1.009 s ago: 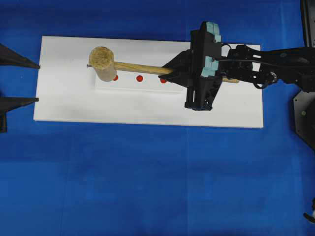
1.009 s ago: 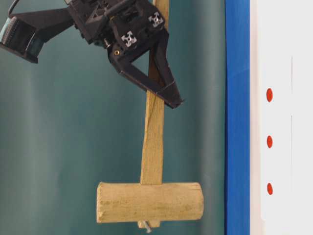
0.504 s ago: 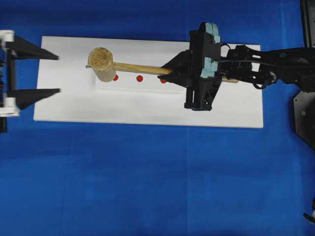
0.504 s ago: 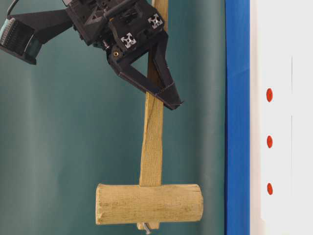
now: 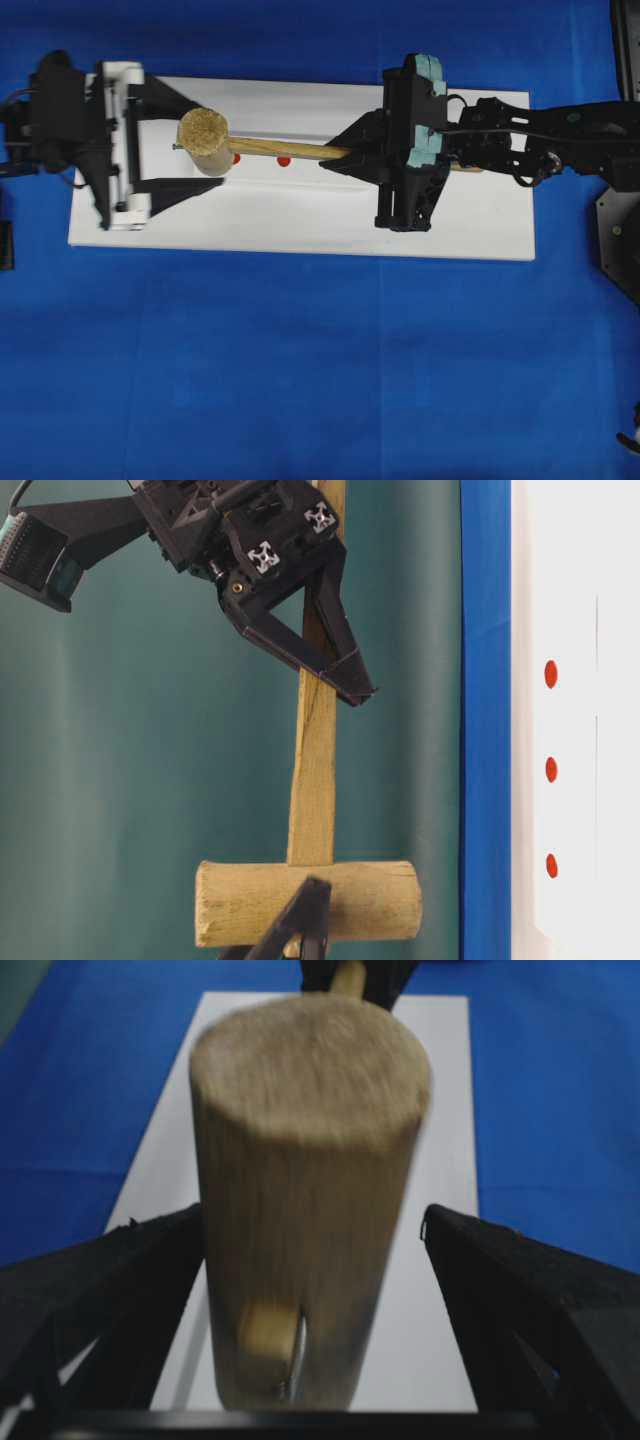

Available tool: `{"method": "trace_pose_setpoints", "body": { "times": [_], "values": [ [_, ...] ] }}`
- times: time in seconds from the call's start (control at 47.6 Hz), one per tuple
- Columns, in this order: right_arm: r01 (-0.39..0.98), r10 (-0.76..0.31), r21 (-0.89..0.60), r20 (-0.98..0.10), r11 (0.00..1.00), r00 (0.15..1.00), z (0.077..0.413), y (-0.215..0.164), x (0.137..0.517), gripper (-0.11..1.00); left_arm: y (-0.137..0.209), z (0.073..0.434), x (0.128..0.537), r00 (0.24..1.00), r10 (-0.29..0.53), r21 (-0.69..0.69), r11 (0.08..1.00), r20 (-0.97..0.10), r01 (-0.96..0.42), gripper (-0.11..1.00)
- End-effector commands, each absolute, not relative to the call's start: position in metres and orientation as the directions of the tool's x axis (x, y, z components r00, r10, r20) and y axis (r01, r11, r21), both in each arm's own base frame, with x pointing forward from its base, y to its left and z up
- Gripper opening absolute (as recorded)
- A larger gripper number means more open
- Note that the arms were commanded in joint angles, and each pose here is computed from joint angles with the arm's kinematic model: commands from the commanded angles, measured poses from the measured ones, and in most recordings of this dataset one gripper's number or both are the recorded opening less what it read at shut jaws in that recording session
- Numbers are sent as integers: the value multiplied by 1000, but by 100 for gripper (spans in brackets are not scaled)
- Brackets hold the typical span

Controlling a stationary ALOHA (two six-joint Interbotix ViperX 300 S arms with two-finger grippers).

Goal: Hit the mark with a hammer.

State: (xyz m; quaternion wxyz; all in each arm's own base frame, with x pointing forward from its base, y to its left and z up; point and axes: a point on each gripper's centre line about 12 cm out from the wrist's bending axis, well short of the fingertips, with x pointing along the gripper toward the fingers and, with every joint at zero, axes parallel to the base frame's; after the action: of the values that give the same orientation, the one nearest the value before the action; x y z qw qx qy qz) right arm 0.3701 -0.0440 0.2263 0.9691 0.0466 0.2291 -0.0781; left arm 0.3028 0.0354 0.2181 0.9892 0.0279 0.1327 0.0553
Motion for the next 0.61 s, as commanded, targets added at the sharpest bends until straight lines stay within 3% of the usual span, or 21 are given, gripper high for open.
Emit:
{"method": "trace_pose_setpoints", "body": {
  "times": [0.0, 0.399, 0.483, 0.588],
  "values": [
    [174, -138, 56, -397, 983, 907, 246, -45, 376, 1, 38, 230, 315, 967, 120, 73, 992, -225, -106, 93],
    [171, -136, 54, -396, 984, 908, 246, -44, 376, 1, 38, 227, 317, 962, 119, 71, 992, -245, -105, 89],
    [169, -134, 54, -397, 984, 908, 246, -44, 376, 1, 37, 227, 317, 962, 118, 71, 992, -246, -103, 76],
    [168, -133, 55, -400, 984, 907, 245, -43, 376, 1, 37, 226, 317, 959, 117, 71, 992, -259, -102, 47]
  ]
}}
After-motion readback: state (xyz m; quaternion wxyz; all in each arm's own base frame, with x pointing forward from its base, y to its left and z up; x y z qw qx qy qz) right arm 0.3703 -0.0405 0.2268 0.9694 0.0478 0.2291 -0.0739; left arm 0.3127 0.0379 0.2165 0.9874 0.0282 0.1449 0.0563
